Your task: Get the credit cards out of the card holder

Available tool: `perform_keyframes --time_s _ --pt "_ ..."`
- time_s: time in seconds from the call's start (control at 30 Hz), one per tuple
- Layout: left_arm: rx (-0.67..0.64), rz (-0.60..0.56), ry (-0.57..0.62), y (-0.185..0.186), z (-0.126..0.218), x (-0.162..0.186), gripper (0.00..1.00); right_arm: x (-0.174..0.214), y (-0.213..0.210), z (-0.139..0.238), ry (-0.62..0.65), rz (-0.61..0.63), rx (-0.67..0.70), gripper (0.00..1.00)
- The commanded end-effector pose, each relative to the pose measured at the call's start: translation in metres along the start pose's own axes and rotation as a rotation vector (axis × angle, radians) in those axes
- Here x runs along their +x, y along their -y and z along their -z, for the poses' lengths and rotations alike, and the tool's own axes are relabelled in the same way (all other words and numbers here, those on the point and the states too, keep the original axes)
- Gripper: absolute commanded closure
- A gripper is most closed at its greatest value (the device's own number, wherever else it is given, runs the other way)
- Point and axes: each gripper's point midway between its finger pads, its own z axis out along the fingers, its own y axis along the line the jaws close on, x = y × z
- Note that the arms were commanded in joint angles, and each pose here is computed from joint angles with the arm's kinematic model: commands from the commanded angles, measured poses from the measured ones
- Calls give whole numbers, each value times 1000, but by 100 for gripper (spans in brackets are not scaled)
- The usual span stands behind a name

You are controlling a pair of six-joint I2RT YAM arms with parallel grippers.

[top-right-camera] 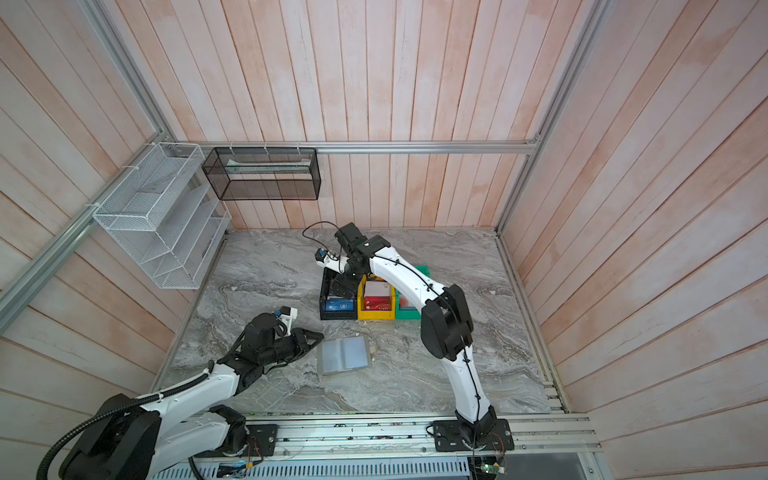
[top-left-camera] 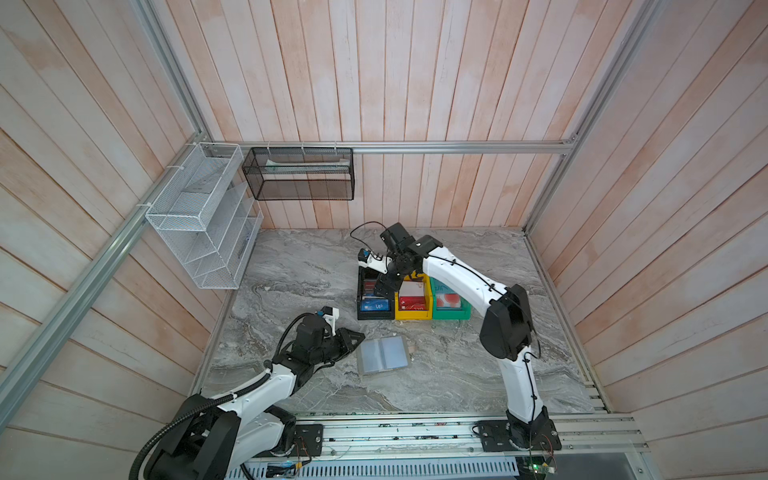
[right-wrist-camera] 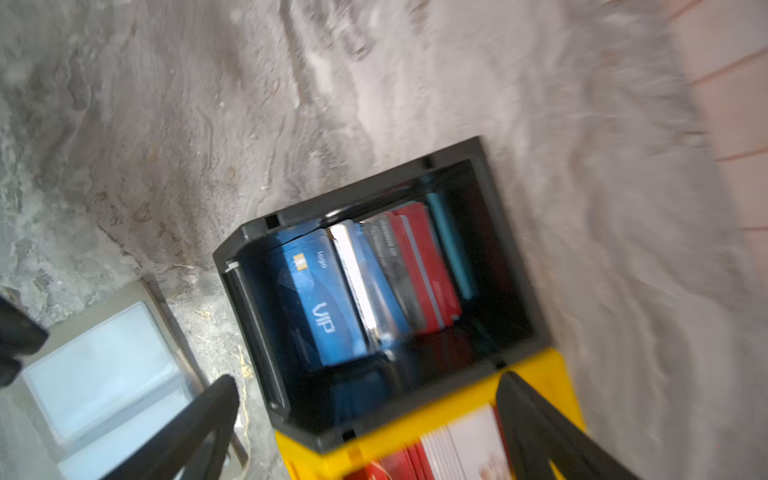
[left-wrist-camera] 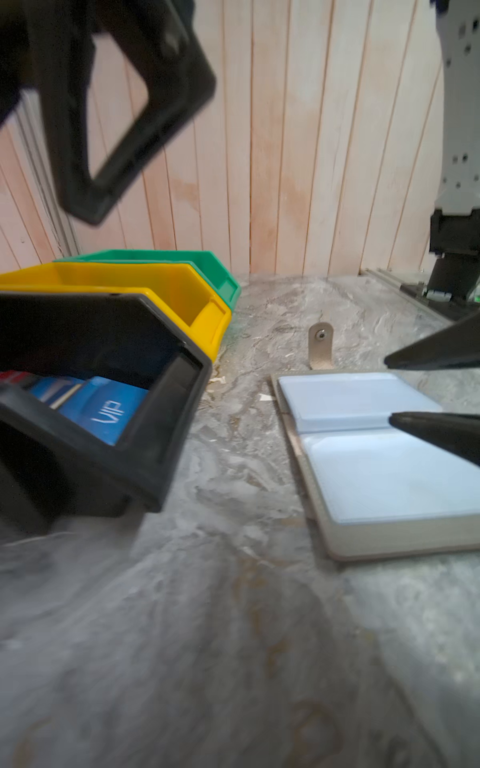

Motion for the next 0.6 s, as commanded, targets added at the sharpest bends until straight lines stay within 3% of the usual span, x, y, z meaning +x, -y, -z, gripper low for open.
perform_keyframes --time_s 0.0,0.07,0.1,0.13,0.27,0.33,0.43,0.57 --pt "-43 -111 59 14 11 -35 66 14 64 74 85 -197 215 2" --pt "-95 -164 122 24 20 -69 59 41 98 109 166 -355 299 2" --pt "-125 -195 158 28 25 -86 51 57 112 121 203 -433 327 2" --pt "-177 -232 211 31 32 -108 11 76 126 137 254 -519 359 2" --pt "-401 -400 471 31 67 -182 6 149 155 184 497 -756 421 2" --pt "-479 -508 597 28 81 -207 5 175 155 198 578 -763 472 2" --pt "-576 -636 768 13 100 -228 2 213 147 197 596 -743 594 2" --pt "-582 -641 851 -26 107 -230 0 249 142 189 618 -765 738 2"
